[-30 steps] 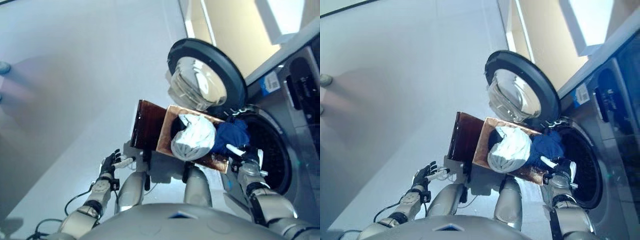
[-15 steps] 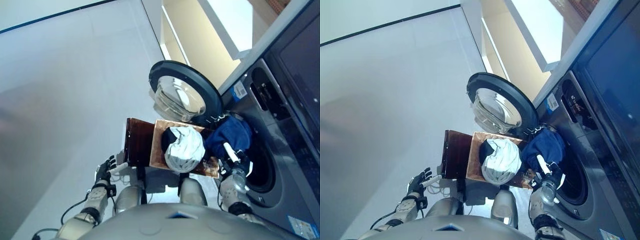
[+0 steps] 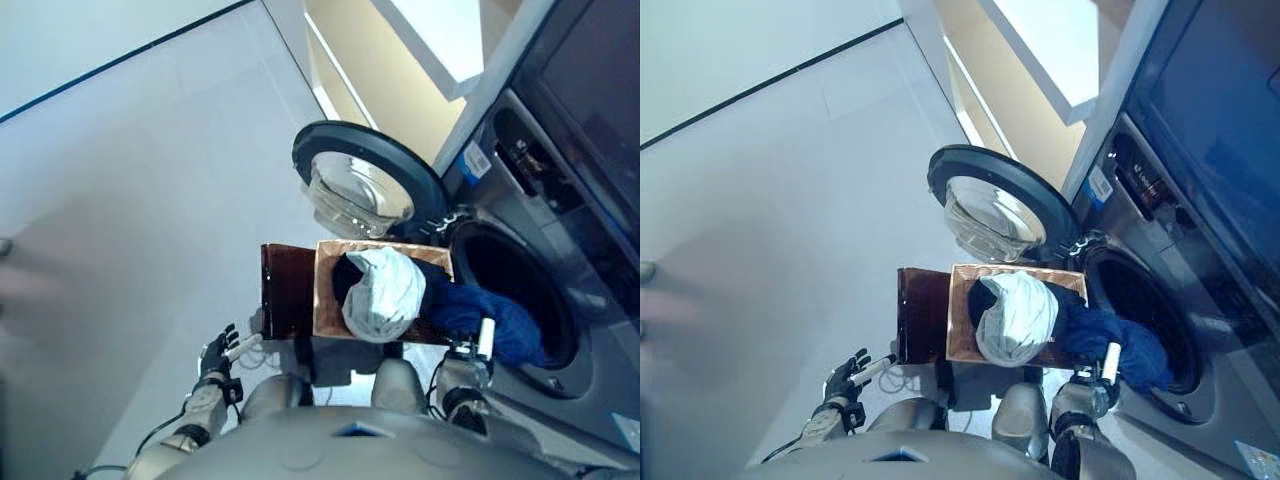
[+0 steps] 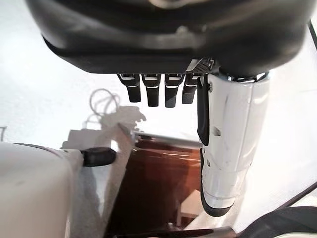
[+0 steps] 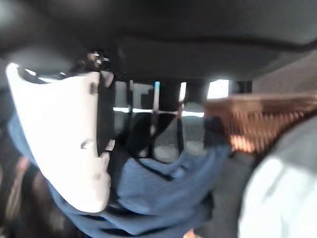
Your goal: Pick up the clothes and place them into the washing machine
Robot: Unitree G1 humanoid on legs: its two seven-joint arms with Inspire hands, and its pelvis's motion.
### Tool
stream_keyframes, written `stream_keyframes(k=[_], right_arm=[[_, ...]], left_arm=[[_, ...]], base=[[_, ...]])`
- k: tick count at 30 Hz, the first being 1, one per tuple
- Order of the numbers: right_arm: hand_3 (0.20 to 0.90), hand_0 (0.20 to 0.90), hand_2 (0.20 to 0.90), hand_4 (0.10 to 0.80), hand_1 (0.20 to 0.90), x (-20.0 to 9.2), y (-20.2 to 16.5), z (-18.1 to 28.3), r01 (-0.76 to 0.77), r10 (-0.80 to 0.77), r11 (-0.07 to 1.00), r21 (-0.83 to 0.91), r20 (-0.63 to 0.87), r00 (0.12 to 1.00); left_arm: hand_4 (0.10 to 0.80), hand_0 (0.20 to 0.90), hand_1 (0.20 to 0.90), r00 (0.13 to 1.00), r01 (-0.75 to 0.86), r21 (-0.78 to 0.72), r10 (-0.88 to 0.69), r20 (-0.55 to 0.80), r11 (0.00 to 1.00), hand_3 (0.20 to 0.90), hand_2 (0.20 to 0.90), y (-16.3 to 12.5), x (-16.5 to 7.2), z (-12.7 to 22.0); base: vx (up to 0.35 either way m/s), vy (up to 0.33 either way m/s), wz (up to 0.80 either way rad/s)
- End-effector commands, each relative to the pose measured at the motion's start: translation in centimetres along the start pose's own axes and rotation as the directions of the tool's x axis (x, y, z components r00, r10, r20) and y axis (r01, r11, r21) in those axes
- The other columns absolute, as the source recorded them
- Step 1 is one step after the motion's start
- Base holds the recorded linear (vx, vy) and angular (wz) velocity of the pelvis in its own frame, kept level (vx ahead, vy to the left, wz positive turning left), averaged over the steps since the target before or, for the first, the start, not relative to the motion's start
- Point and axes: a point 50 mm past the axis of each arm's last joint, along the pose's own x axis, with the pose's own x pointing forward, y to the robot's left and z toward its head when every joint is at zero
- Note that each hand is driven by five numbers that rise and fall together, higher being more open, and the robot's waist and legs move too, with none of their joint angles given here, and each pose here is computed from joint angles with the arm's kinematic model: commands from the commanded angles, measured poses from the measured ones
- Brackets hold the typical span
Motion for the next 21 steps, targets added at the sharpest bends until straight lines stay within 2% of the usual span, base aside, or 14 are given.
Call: stream_keyframes(k=[1,9,16,21], right_arm=[[0.2,0.2,0.2,0.3,0.2,0.5,4.7,3.6,-0.053,0.03,0.987,0.153,0.149,0.988],[0.2,0.2,0.2,0.3,0.2,0.6,8.6,7.6,-0.144,0.099,0.975,0.168,0.25,0.963],[0.2,0.2,0.2,0.3,0.2,-0.9,14.6,12.6,-0.277,0.2,0.947,0.165,0.375,0.905],[0.2,0.2,0.2,0.3,0.2,-2.5,17.4,16.1,-0.345,0.174,0.883,0.319,0.461,0.87]], left_arm=[[0.8,0.9,0.9,0.995,0.011,0.024,-0.013,0.096,1.0,0.9,0.9,-0.3,0.9,2.9],[0.8,0.9,0.9,0.994,0.048,0.056,-0.053,0.099,0.997,0.9,0.9,-1.2,0.8,2.9],[0.8,0.9,0.9,0.983,0.081,0.093,-0.095,0.157,0.992,0.9,0.9,-2.0,1.0,4.4],[0.8,0.9,0.9,0.97,0.109,0.112,-0.131,0.206,0.988,0.9,0.9,-2.8,1.1,5.7]], base=[[-0.002,0.019,-0.04],[0.002,-0.006,-0.05],[-0.005,-0.015,0.01],[0.001,-0.003,0.01]])
